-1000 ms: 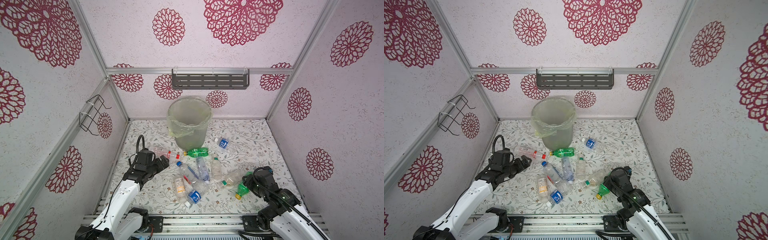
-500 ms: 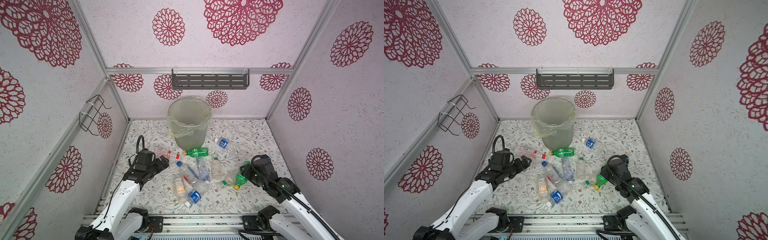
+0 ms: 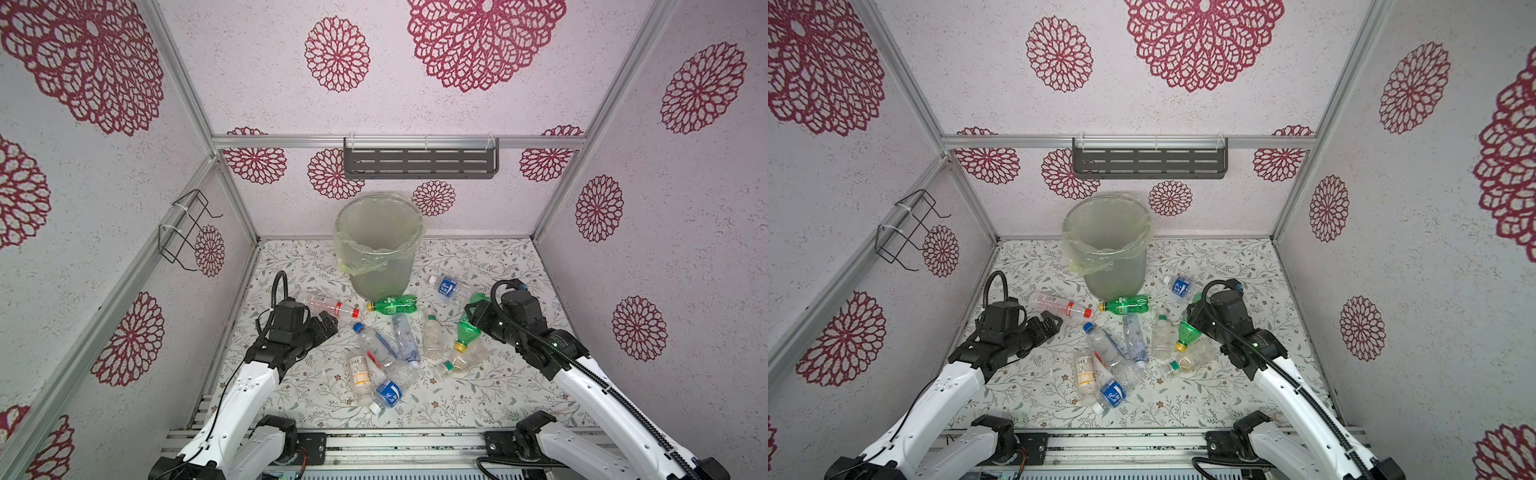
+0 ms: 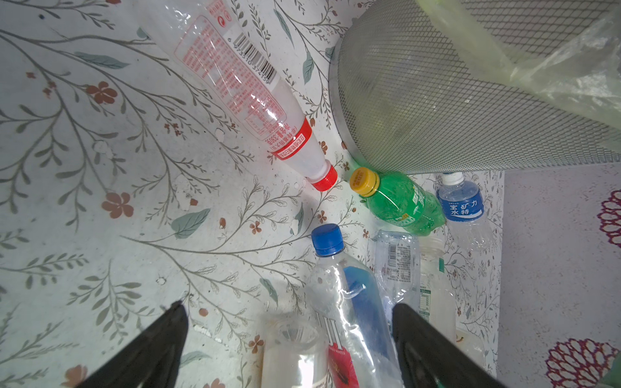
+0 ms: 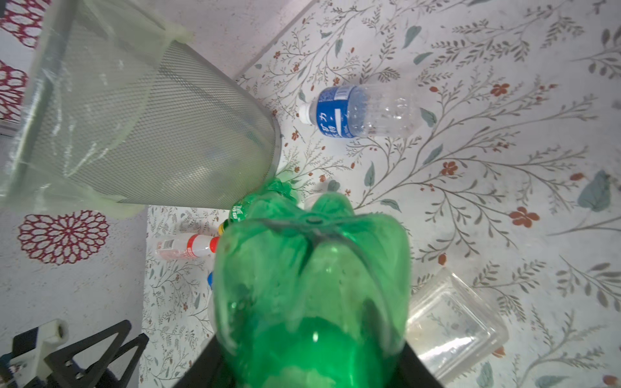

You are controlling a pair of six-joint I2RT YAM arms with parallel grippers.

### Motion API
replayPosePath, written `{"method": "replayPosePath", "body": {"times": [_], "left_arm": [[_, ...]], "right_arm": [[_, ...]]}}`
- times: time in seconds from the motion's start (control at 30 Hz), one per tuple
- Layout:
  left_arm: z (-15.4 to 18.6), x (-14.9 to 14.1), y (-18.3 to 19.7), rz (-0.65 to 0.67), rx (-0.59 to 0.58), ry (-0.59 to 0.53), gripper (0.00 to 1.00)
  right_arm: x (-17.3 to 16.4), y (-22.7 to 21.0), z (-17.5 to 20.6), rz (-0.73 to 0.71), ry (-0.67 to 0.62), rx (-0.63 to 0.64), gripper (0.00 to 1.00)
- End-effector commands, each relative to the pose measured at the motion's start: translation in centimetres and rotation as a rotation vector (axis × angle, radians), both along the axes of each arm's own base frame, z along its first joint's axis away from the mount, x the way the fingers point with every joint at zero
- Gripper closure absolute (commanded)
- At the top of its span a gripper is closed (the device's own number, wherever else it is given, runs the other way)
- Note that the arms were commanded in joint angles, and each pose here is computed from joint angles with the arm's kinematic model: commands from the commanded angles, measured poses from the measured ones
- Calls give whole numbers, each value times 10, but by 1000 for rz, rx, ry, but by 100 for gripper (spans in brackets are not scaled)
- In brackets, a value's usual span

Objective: Throw the plastic bottles in the bin
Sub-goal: Pick up the plastic bottle from the bottom-right of the table, then throw the plastic bottle into the trash bin.

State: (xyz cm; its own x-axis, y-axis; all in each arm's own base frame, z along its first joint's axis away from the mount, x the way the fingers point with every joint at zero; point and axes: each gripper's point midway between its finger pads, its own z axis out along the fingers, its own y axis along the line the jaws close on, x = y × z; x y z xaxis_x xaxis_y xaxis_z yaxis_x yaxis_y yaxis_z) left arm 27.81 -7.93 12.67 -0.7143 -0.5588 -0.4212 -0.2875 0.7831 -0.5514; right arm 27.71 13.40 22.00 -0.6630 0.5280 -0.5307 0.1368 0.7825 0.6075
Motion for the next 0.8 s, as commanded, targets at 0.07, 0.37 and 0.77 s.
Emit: {"method": "replayPosePath", "body": {"times": [0.07,0.37,0.77], "left_arm": [[-2,-3,-2,-11,-2,4,3],[4,-3,-3,-13,-10,-6,3],[5,-4,0,2,-1,0,3]], "right_arm": [[18,16,41,49,-125,48,56],[44,32,71,76,-197,54,56],[102,78,140,197,-357,45,56]]}}
